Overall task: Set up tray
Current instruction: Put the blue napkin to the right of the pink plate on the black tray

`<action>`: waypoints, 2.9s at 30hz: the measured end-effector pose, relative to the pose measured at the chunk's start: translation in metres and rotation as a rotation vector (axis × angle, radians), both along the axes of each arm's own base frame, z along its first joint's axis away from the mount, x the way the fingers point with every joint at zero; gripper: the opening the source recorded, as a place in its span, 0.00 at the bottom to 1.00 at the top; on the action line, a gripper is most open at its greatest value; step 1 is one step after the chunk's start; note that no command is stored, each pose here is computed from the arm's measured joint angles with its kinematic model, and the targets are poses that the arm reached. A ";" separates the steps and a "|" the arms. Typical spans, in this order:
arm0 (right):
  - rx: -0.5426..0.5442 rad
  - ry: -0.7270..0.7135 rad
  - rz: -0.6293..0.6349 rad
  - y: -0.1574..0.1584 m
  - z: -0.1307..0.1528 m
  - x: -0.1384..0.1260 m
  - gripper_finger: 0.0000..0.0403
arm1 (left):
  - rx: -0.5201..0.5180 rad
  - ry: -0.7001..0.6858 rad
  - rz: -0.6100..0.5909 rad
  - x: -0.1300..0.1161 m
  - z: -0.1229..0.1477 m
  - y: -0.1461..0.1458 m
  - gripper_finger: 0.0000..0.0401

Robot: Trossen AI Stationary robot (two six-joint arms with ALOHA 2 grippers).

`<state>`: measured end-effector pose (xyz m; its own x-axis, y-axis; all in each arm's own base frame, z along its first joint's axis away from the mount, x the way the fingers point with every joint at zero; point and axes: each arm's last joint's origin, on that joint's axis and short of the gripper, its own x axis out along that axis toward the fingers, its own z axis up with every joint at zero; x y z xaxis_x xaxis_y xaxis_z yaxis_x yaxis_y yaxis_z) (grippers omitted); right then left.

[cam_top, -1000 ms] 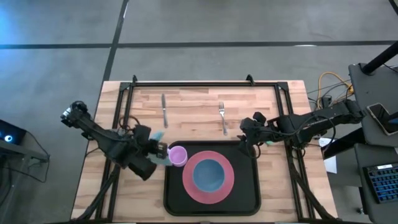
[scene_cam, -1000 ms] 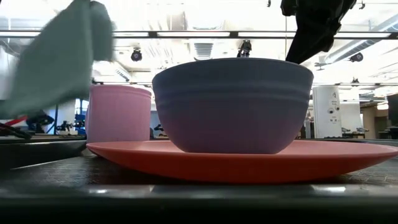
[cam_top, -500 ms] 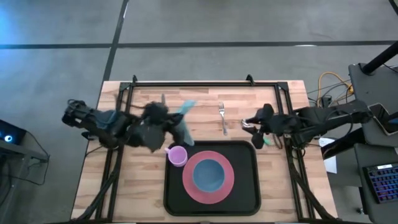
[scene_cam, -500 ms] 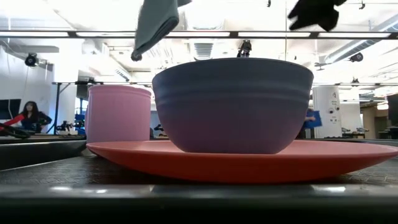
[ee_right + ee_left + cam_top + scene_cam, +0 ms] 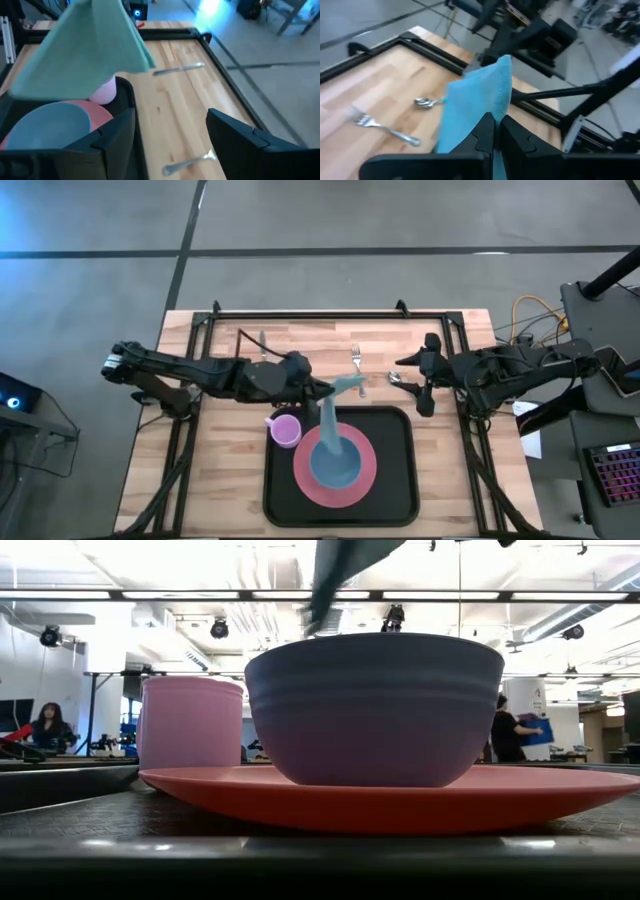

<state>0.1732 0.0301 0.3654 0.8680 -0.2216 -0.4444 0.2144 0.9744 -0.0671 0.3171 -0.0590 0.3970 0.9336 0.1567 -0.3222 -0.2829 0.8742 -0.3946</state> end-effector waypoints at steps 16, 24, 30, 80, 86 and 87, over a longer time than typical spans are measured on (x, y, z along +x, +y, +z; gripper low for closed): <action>-0.120 0.100 0.057 0.014 0.012 0.059 0.75 | -0.024 -0.047 -0.079 0.007 -0.005 -0.003 0.00; -0.067 0.099 0.175 0.023 0.022 0.080 0.79 | -0.034 -0.039 -0.094 0.007 -0.007 -0.003 0.00; -0.032 0.144 0.247 0.030 0.014 0.098 0.78 | -0.031 -0.036 -0.123 0.008 -0.007 -0.004 0.00; -0.026 0.320 0.243 0.020 0.001 0.108 0.11 | -0.031 -0.008 -0.144 0.017 -0.018 -0.007 0.03; 0.015 0.388 0.199 0.018 -0.002 0.100 0.03 | -0.022 -0.010 -0.110 0.017 -0.018 -0.004 0.09; 0.016 0.377 0.196 0.018 0.000 0.099 0.02 | -0.021 -0.010 -0.109 0.017 -0.017 -0.004 0.10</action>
<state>0.2724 0.0485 0.3650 0.6692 -0.0591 -0.7407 -0.0119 0.9958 -0.0903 0.3343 -0.0633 0.3795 0.9480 0.0467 -0.3149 -0.1820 0.8910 -0.4159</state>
